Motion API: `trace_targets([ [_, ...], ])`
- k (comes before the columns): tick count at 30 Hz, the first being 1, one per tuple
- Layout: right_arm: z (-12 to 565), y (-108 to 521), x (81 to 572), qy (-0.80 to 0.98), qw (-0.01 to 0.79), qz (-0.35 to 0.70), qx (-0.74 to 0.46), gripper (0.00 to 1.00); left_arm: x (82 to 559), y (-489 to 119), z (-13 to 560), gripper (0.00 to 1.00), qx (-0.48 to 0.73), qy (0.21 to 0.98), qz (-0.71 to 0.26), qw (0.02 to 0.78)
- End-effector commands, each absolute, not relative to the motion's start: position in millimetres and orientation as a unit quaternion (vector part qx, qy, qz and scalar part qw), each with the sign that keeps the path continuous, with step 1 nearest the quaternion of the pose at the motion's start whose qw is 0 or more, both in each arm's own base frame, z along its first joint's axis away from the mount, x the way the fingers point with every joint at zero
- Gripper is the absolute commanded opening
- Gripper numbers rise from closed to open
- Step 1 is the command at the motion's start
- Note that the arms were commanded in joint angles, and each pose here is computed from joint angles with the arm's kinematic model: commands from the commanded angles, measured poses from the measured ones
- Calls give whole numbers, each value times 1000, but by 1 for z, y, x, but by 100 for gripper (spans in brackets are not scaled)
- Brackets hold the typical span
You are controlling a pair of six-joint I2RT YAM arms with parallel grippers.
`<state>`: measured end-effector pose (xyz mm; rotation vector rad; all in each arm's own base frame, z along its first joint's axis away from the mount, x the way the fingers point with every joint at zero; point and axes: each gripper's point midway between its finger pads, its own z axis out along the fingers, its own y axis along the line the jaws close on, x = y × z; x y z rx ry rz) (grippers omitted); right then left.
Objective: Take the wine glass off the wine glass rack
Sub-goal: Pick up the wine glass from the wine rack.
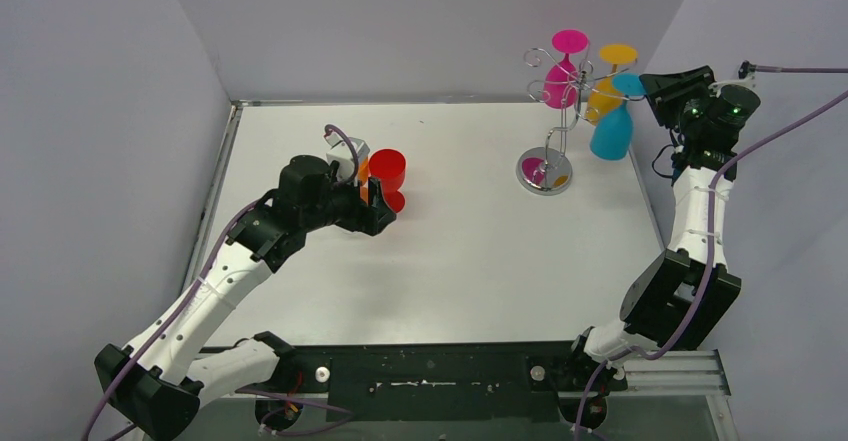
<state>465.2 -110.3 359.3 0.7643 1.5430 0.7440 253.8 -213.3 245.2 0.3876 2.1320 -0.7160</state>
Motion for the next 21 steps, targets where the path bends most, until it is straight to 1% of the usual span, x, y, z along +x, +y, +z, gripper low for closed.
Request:
trace_targets([
  [1,365,-113,467,661,602,321,314,34,254,-215,272,70,160,827,-301,446],
  [3,364,-114,467,663,599,320,315,32,254,-215,273,70,160,827,-302,446],
  [6,362,-114,468,666,595,318,318,30,253,-214,273,70,160,828,-301,446],
  [8,363,-115,468,665,596,318,318,27,253,-214,274,70,159,827,-302,447],
  [17,362,-111,469,666,593,328,312,26,251,-216,270,70,156,829,-309,439],
  [20,363,-109,470,665,592,335,309,23,251,-216,269,70,156,830,-310,437],
  [21,364,-110,470,664,594,335,308,19,251,-216,269,70,156,830,-310,437],
])
